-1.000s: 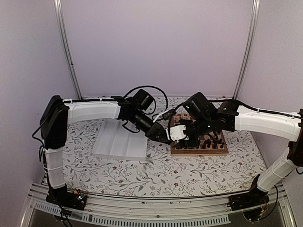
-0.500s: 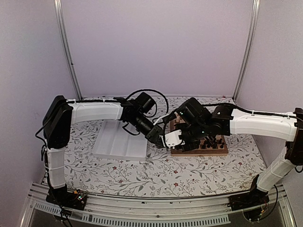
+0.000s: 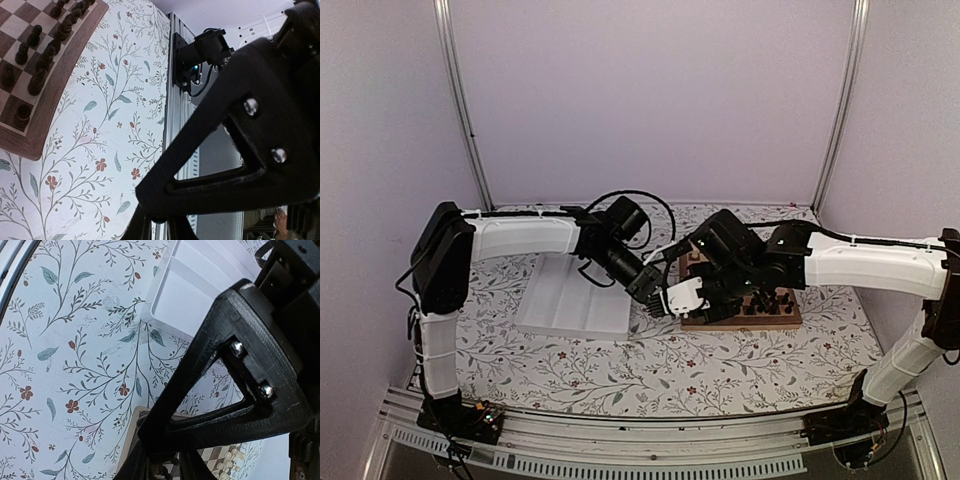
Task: Set up the chess pieces on the board
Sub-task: Place the chess piece on the chessboard.
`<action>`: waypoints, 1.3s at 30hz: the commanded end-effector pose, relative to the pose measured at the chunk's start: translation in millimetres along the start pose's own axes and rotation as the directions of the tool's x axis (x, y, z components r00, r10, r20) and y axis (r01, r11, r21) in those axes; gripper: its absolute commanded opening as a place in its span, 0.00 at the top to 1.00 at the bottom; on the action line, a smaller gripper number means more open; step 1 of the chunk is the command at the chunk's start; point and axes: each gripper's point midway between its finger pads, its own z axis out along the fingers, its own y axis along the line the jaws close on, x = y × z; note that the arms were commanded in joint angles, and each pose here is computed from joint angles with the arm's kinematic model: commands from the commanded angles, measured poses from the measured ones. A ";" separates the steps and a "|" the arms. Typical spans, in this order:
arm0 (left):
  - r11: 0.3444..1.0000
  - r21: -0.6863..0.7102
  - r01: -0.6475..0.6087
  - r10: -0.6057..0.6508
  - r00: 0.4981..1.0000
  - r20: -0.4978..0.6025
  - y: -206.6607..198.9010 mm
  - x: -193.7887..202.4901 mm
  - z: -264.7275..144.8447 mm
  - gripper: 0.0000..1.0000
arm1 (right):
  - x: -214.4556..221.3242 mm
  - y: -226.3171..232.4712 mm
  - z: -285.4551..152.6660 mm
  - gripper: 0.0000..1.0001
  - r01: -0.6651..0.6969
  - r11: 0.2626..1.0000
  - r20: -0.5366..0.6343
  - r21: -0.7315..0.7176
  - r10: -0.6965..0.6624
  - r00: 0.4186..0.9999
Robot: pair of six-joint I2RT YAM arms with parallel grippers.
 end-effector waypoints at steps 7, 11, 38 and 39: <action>0.990 0.127 -0.067 0.065 0.998 0.018 -34.1 -10.6 2.8 0.92 | 7.5 1.6 18.5 0.86 -0.010 1.000 -0.039 0.013 0.010 0.999; 0.996 0.050 -0.068 0.067 0.998 0.018 -25.2 -8.3 0.6 0.03 | 5.1 -8.1 7.5 0.87 -0.067 0.997 0.011 0.026 0.067 0.998; 0.522 -0.737 -0.428 0.848 0.354 0.395 -100.9 -98.4 -131.6 0.35 | 29.3 -65.8 -105.8 0.86 -0.485 0.677 0.512 -0.554 0.736 0.443; 0.506 -0.719 -0.477 0.859 0.351 0.372 -103.2 -97.9 -119.7 0.38 | 29.8 -65.9 -106.3 0.86 -0.482 0.665 0.509 -0.570 0.747 0.428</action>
